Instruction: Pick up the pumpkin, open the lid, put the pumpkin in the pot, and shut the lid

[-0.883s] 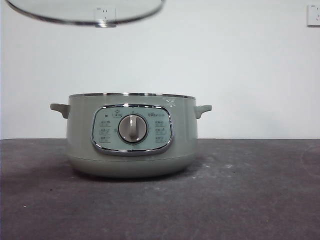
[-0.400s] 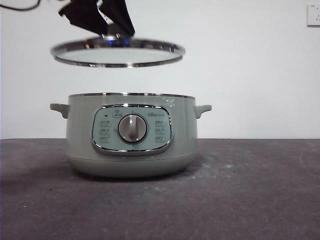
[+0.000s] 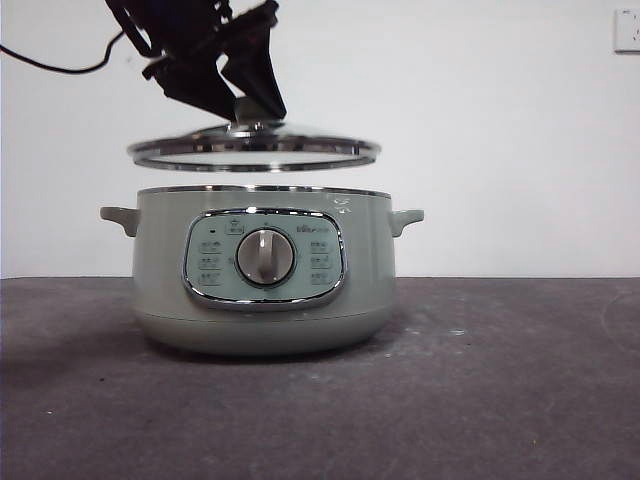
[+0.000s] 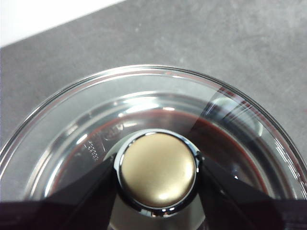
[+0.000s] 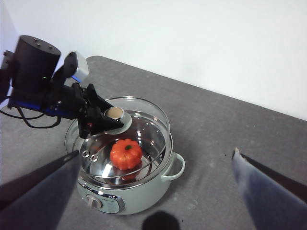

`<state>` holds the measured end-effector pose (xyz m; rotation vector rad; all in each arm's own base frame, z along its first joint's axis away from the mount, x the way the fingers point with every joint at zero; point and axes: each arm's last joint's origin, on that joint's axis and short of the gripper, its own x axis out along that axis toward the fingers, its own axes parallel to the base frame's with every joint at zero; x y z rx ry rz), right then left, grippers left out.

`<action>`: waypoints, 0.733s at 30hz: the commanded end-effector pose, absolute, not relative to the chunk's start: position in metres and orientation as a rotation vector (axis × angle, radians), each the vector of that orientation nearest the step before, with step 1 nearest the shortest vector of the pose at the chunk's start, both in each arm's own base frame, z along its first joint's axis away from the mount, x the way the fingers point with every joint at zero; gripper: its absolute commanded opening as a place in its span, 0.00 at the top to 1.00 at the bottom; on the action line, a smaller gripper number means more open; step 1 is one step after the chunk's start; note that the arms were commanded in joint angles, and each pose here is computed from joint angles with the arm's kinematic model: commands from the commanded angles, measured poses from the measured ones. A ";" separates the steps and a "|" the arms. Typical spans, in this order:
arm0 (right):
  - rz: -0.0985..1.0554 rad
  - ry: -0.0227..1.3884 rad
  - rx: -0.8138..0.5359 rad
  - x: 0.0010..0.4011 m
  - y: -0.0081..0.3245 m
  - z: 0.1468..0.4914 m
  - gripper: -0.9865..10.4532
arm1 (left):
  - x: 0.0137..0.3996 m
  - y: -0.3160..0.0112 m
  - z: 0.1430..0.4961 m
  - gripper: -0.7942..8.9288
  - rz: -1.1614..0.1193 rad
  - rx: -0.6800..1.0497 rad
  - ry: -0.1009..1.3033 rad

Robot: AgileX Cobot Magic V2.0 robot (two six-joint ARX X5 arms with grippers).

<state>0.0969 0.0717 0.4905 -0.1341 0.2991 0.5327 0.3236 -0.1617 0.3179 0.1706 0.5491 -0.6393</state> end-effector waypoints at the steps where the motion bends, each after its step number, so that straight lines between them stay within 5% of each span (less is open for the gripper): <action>1: 0.535 0.293 -0.135 0.097 0.072 0.491 0.34 | 0.327 -0.165 0.319 0.93 -0.657 0.175 0.508; 22: 0.539 0.308 -0.170 0.105 0.078 0.489 0.34 | 0.331 -0.174 0.304 0.93 -0.674 0.207 0.561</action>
